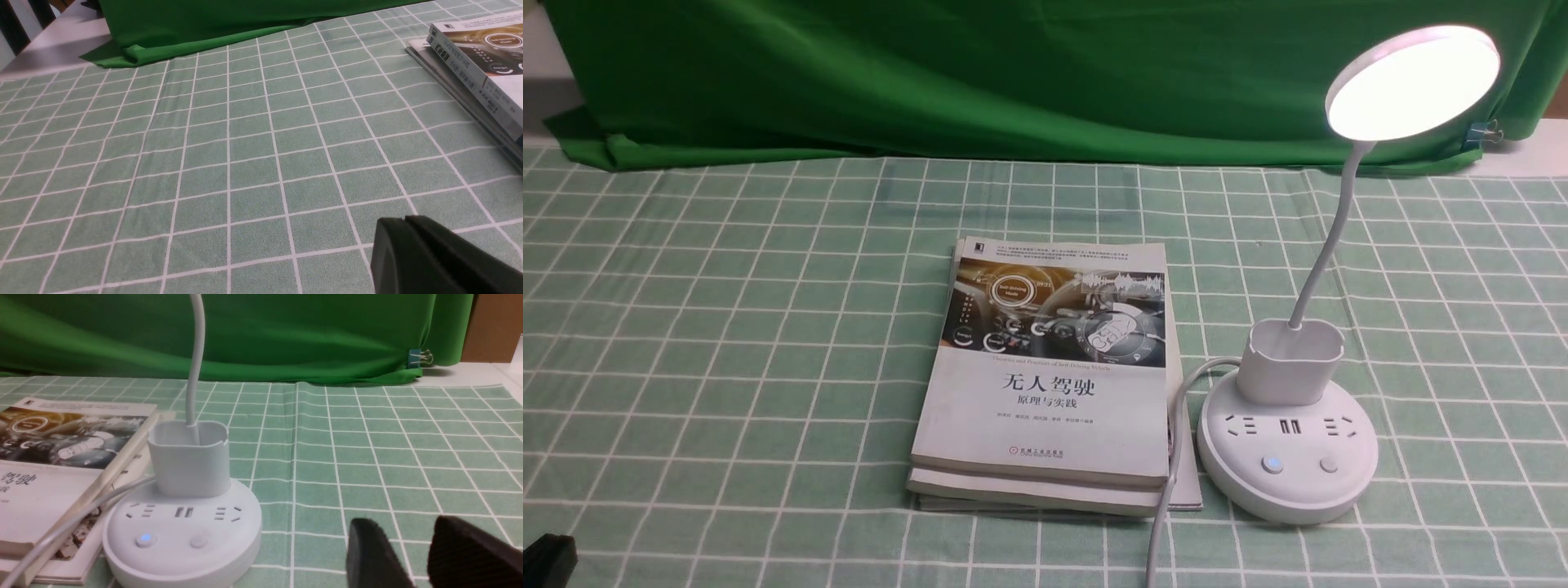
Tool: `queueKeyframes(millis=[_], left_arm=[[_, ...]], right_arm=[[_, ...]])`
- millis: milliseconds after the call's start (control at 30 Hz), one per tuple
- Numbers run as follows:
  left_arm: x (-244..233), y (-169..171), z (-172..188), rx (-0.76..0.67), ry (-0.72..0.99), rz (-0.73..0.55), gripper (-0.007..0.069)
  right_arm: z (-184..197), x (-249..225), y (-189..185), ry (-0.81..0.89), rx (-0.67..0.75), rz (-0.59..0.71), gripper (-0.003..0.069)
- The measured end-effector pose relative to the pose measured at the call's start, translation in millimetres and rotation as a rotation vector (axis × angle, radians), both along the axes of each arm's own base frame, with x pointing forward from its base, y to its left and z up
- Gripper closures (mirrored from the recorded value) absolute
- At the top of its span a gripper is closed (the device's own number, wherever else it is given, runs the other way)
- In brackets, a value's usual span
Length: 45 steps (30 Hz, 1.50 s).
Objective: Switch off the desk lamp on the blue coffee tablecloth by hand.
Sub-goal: 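Press the power button on the lamp base to turn the lamp off with the right gripper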
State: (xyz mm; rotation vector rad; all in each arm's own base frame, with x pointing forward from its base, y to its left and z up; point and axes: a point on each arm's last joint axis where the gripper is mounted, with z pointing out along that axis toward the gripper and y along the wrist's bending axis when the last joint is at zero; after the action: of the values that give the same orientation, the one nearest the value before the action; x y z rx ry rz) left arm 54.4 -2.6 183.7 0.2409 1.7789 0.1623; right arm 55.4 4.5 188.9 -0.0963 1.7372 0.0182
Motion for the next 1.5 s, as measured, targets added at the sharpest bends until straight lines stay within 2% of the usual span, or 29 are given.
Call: queueKeyframes(millis=[333,433,467,500,567,600,700,800,867,933,1000,1133,1200,1300,1333,1500], left_arm=[[0,0,0,0.0,0.0,0.0,0.0625],[0,0,0,0.0,0.0,0.0,0.0625],[0,0,0,0.0,0.0,0.0,0.0625],[0,0,0,0.0,0.0,0.0,0.0625],[0,0,0,0.0,0.0,0.0,0.0625],[0,0,0,0.0,0.0,0.0,0.0625],[0,0,0,0.0,0.0,0.0,0.0625],[0,0,0,0.0,0.0,0.0,0.0625],[0,0,0,0.0,0.0,0.0,0.0625],[0,0,0,0.0,0.0,0.0,0.0625],[0,0,0,0.0,0.0,0.0,0.0625],[0,0,0,0.0,0.0,0.0,0.0625],[0,0,0,0.0,0.0,0.0,0.0625],[0,0,0,0.0,0.0,0.0,0.0625],[0,0,0,0.0,0.0,0.0,0.0625],[0,0,0,0.0,0.0,0.0,0.0625]], right_arm=[[1,0,0,-0.009,0.021,-0.002,0.0421],[5,1,1,-0.038,0.188,-0.015,0.0421],[9,1,1,-0.07,0.338,-0.027,0.0421],[9,1,1,-0.074,0.363,-0.029,0.0421],[17,1,0,-0.14,0.574,-0.046,0.0421],[19,1,-1,-0.163,0.636,-0.049,0.0421],[24,1,-2,-0.213,0.721,-0.05,0.0421],[25,1,-2,-0.218,0.75,-0.051,0.0452],[26,1,0,-0.143,0.723,-0.044,0.051],[45,2,5,-0.05,0.634,-0.009,0.0589],[65,7,10,0.079,0.519,0.03,0.061],[100,37,22,0.417,0.305,0.102,0.0618],[102,62,27,0.61,0.205,0.133,0.0618],[96,91,31,0.779,0.141,0.155,0.0618],[89,114,34,0.872,0.114,0.165,0.0618],[64,165,55,1.034,0.035,0.227,0.0618]])
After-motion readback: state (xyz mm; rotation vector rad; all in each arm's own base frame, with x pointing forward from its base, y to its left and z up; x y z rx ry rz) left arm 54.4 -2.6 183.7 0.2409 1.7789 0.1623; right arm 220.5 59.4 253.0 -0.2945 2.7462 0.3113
